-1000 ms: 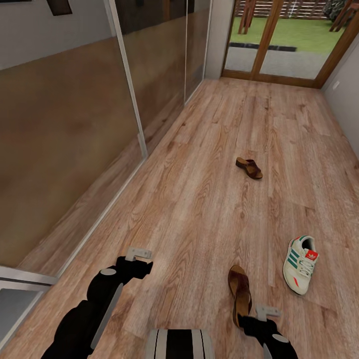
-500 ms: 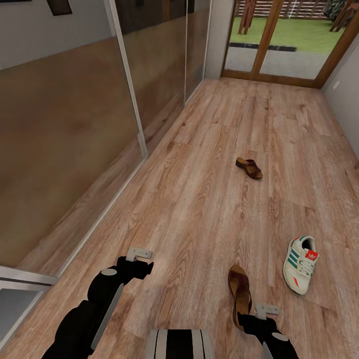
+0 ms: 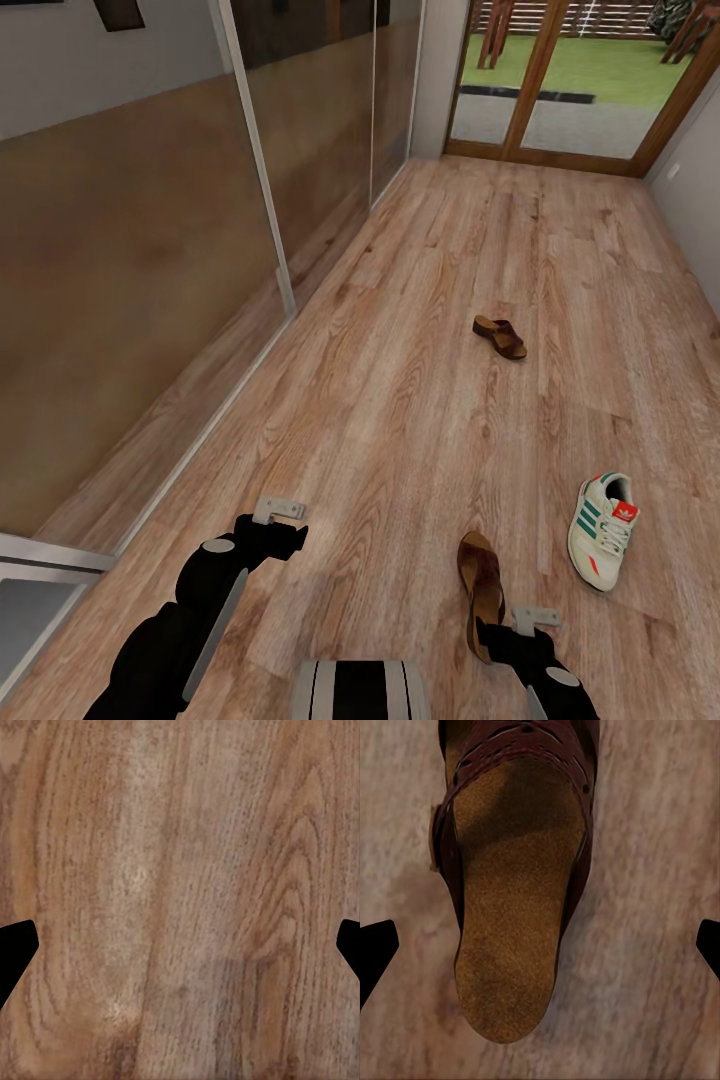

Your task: Pick up the two gym shoes and the two sandals from the corridor floor and place them onto the hallstand (shoe rack) in the corridor, making sure they are on the rack and not on the floor. Arrange them so the two gym shoes are next to each other and the two sandals are next to each other.

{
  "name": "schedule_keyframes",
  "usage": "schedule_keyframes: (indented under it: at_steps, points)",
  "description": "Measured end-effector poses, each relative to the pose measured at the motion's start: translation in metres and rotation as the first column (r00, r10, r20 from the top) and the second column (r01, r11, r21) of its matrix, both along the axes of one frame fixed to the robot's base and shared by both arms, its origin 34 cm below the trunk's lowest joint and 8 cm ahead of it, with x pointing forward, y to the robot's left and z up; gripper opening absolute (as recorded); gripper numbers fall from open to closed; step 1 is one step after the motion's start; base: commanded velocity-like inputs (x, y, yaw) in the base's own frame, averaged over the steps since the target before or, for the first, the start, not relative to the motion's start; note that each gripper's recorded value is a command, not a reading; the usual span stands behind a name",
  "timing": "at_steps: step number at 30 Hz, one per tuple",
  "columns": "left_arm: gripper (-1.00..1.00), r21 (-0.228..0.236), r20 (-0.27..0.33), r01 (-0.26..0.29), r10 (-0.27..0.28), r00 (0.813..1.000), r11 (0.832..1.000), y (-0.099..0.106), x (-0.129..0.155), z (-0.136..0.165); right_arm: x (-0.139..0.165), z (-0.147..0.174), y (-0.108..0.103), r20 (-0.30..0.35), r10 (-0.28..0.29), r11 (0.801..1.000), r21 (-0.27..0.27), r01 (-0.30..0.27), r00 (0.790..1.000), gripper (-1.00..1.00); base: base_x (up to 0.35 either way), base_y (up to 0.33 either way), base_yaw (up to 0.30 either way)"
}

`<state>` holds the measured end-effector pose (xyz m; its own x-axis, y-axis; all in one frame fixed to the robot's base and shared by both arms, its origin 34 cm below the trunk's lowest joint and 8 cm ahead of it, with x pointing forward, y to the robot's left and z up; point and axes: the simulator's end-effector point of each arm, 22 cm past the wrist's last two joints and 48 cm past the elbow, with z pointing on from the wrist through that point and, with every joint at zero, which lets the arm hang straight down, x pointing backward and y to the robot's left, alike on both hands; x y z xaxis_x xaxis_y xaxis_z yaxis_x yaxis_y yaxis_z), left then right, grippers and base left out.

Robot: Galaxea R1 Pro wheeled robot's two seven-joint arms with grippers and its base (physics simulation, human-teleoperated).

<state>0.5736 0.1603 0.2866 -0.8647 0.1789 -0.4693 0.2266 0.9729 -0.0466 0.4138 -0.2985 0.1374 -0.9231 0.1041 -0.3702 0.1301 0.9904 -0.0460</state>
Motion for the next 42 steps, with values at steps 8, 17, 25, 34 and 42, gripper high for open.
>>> schedule_keyframes:
  at_steps: [8, 17, 25, 34, 42]
  points:
    - [1.0, 0.0, -0.027, 0.0, 0.0, 1.0, 1.0, 0.0, -0.006, -0.014, -0.01, -0.009, 0.0, -0.024, 0.0, 1.0, -0.001, 0.0, 1.0, 1.0, 0.0, 0.0, 0.0]
    - [1.0, 0.0, -0.077, 0.0, 0.0, 0.997, 1.0, 0.0, -0.019, -0.039, -0.028, -0.026, 0.0, -0.072, 0.001, 1.0, -0.001, -0.001, 0.997, 1.0, 0.0, 0.0, 0.0]
    - [1.0, 0.0, -0.121, 0.0, 0.0, 0.993, 1.0, 0.0, -0.031, -0.061, -0.046, -0.039, 0.0, -0.115, 0.002, 1.0, -0.001, -0.002, 0.993, 1.0, 0.0, 0.0, 0.0]
    - [1.0, 0.0, -0.152, 0.0, 0.0, 0.988, 1.0, 0.0, -0.04, -0.075, -0.057, -0.048, 0.0, -0.143, 0.002, 1.0, -0.002, -0.002, 0.99, 1.0, 0.0, 0.0, 0.0]
    - [1.0, 0.0, -0.154, 0.001, -0.001, 0.988, 1.0, 0.0, -0.04, -0.076, -0.057, -0.048, 0.0, -0.138, 0.002, 1.0, -0.001, -0.002, 0.99, 1.0, 0.0, 0.0, 0.001]
